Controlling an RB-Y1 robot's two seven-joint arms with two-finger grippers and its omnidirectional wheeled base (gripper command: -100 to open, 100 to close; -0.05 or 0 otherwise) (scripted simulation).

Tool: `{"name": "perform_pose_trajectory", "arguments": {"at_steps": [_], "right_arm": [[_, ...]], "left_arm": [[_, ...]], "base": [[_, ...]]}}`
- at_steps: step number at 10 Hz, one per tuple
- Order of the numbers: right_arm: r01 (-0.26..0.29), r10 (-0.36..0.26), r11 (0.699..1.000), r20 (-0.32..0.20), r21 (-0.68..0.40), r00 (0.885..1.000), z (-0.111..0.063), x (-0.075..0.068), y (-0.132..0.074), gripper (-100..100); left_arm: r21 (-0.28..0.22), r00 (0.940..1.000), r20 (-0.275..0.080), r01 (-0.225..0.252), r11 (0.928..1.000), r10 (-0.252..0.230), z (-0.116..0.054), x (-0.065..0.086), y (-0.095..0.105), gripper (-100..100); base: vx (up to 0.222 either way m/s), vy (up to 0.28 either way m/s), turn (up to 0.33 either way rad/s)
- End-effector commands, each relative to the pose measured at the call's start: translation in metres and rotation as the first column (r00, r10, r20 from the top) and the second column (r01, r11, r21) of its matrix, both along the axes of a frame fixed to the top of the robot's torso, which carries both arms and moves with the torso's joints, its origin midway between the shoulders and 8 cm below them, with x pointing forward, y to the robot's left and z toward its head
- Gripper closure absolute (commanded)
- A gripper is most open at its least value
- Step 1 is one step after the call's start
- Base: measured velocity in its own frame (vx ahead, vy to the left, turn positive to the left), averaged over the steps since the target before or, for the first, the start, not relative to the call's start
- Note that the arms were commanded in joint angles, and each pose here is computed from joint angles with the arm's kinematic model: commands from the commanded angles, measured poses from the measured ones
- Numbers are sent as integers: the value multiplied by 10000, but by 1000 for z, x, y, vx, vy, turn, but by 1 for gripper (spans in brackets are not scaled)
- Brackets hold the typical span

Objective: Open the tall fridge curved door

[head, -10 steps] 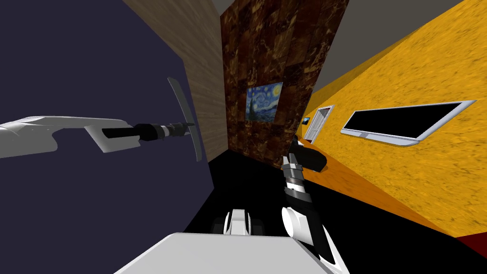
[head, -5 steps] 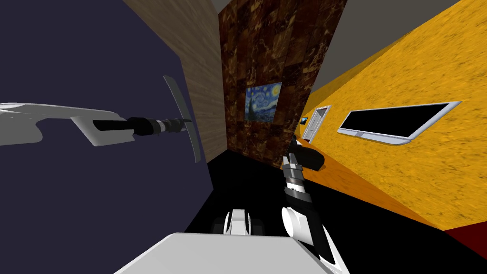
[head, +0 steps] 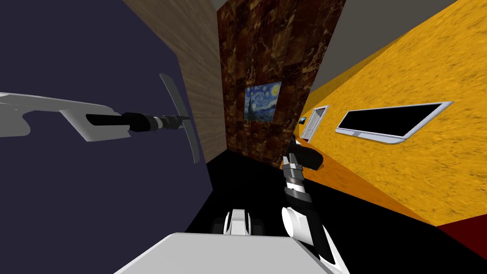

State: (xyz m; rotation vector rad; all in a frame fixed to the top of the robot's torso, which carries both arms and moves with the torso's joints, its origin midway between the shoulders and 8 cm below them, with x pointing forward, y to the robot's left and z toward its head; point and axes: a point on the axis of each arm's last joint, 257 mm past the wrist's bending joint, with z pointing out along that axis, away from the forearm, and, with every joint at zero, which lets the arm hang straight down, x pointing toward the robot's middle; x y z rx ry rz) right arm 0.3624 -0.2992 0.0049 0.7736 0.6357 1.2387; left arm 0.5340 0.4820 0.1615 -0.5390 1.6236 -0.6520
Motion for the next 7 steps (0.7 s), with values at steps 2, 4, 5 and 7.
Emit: {"name": "perform_pose_trajectory", "arguments": {"at_steps": [2,4,5,7], "right_arm": [[0,0,10000,0,0,10000,0,0,0,0],[-4,4,10000,4,4,10000,0,0,0,0],[-4,4,10000,4,4,10000,0,0,0,0],[-4,4,10000,5,3,10000,0,0,0,0]], "left_arm": [[-5,9976,-10,698,9976,-698,0,-1,-30,100],[-8,9944,-4,1052,9944,-1052,1,-3,-46,100],[-10,9901,2,1405,9901,-1405,2,-5,-62,100],[-9,9776,9,2105,9776,-2105,3,-10,-92,100]], "base": [[-93,-8,-9],[-209,-91,-54],[-236,-85,-30],[-295,-78,-53]]}}
